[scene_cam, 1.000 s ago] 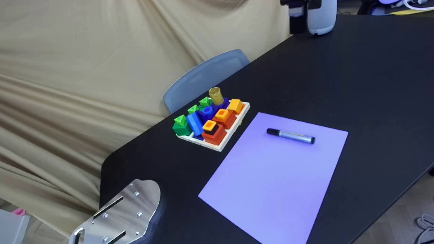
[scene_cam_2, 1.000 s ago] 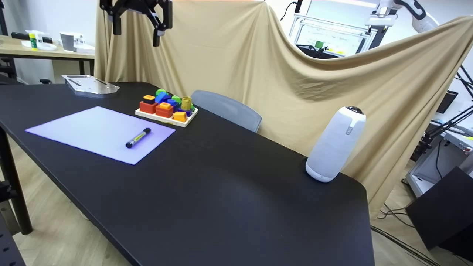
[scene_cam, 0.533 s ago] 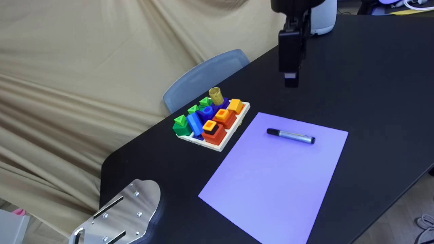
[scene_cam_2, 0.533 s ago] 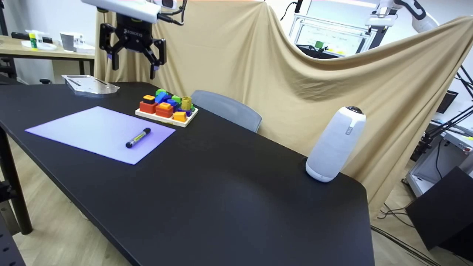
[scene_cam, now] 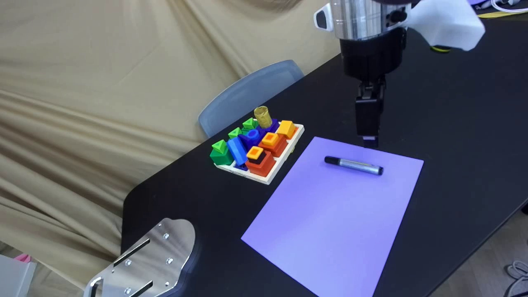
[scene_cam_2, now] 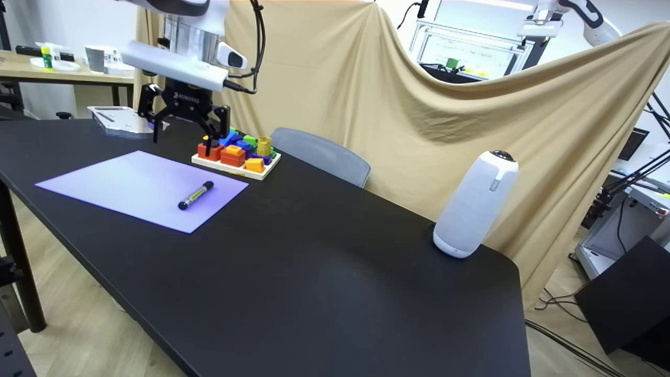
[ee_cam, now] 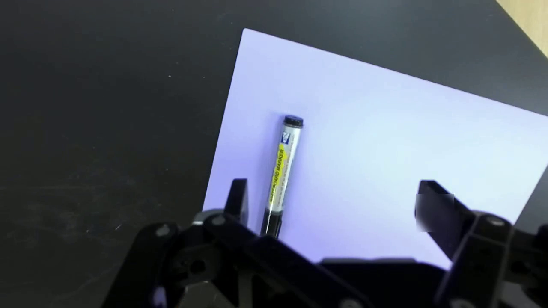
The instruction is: Move the marker from the purple mat to the table
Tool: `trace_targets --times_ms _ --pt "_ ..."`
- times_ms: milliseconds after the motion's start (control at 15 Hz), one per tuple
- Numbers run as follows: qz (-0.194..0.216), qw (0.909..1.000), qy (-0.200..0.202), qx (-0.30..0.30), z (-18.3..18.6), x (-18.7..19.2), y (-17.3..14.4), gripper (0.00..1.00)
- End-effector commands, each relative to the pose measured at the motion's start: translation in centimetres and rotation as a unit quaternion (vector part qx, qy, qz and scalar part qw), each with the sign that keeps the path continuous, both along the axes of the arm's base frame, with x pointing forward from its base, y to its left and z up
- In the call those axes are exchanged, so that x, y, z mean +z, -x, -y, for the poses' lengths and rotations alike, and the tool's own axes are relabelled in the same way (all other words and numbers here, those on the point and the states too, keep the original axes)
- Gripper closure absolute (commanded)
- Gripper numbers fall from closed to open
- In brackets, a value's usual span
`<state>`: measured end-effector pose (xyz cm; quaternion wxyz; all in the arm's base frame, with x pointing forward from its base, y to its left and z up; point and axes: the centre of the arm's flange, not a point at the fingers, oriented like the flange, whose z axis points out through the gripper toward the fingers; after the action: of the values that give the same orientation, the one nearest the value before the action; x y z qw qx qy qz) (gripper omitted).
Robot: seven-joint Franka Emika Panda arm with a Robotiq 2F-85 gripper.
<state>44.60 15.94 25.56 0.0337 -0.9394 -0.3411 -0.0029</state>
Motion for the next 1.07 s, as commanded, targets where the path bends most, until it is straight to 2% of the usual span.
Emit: trace_targets --times_ms 0,200,267,667,1000 --pt "0.014 0.9997 0.019 0.012 -0.4 -2.2 -0.6 0.00" --pt "0.036 0.9989 0.023 0.017 -0.8 -4.0 -0.8 0.00" --pt "0.026 0.9991 0.017 0.028 -0.3 -2.9 -0.4 0.00" --pt "0.030 0.9990 0.016 0.028 -0.5 -3.9 -0.5 0.00" --pt "0.053 0.9980 0.035 0.002 -1.3 -7.0 -2.2 0.00"
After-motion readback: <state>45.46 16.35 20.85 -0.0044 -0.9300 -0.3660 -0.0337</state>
